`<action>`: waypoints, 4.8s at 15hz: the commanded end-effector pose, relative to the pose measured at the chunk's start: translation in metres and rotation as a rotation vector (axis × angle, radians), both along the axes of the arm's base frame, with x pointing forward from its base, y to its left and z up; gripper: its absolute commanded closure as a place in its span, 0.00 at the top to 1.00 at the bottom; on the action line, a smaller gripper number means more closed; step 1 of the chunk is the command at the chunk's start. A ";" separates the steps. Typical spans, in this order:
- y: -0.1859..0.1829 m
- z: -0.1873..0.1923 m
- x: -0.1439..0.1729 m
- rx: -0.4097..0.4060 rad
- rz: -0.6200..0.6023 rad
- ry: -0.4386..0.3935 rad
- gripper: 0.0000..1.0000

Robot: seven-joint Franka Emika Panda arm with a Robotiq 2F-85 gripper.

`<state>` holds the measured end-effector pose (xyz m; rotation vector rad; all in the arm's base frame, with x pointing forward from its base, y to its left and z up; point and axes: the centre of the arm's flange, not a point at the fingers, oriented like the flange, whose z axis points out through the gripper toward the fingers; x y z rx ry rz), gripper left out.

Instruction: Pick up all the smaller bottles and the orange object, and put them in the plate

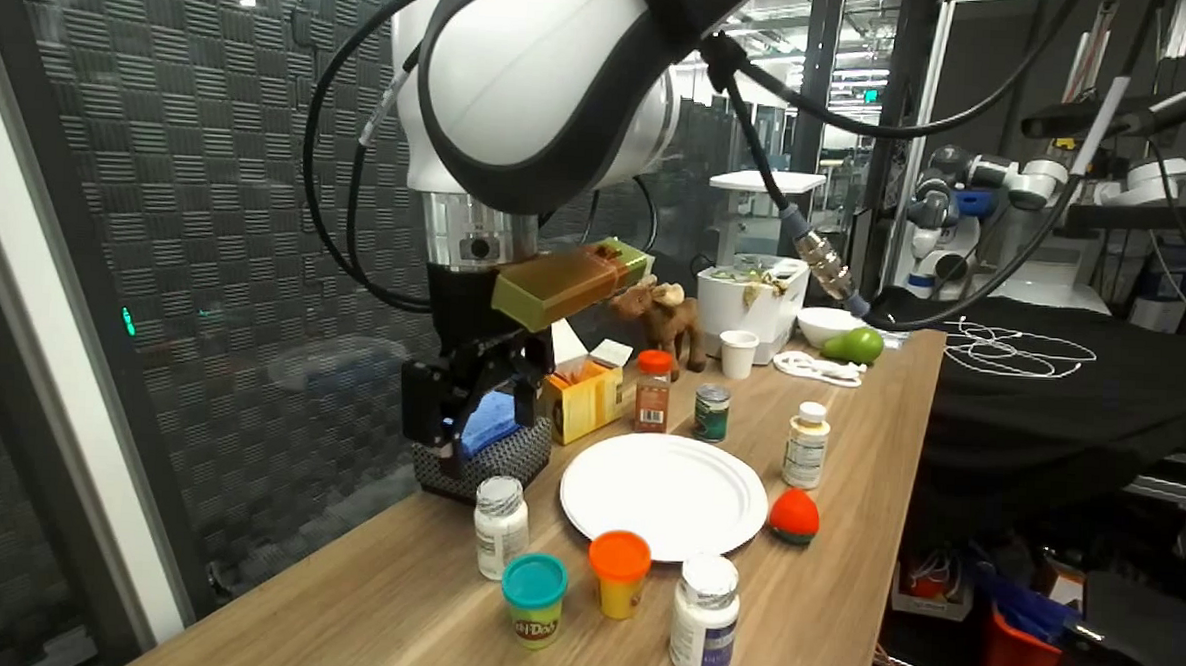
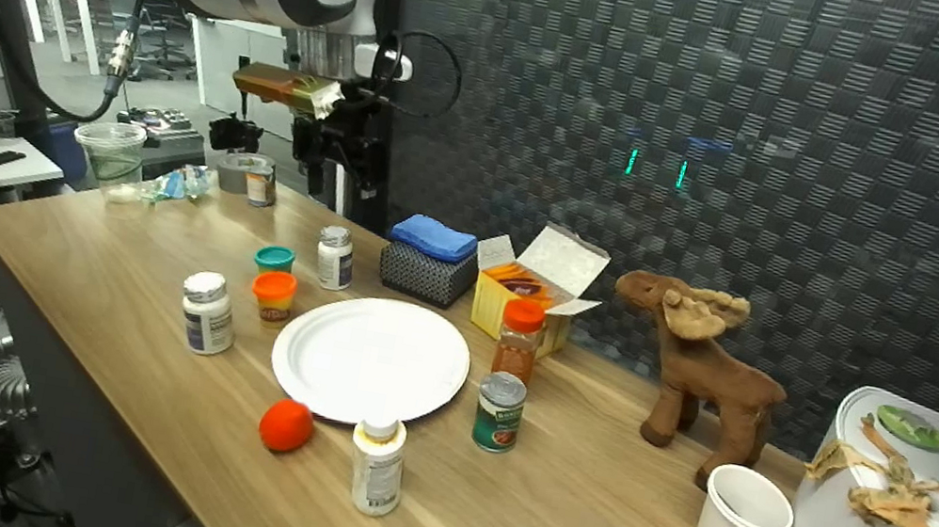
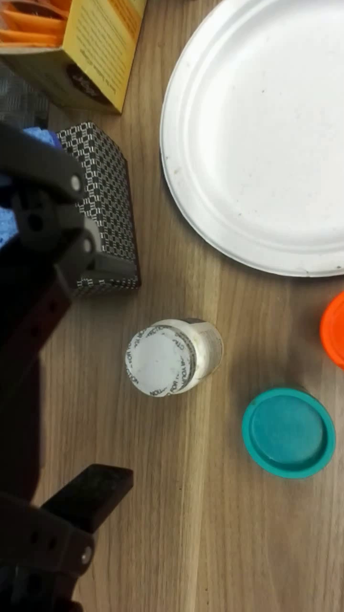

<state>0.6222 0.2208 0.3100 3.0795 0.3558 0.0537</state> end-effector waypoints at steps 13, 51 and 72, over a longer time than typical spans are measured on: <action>0.007 -0.029 0.012 0.032 0.011 0.156 1.00; -0.181 -0.015 0.011 -0.026 -0.469 0.076 0.19; -0.052 0.082 -0.001 -0.085 -0.301 -0.170 0.99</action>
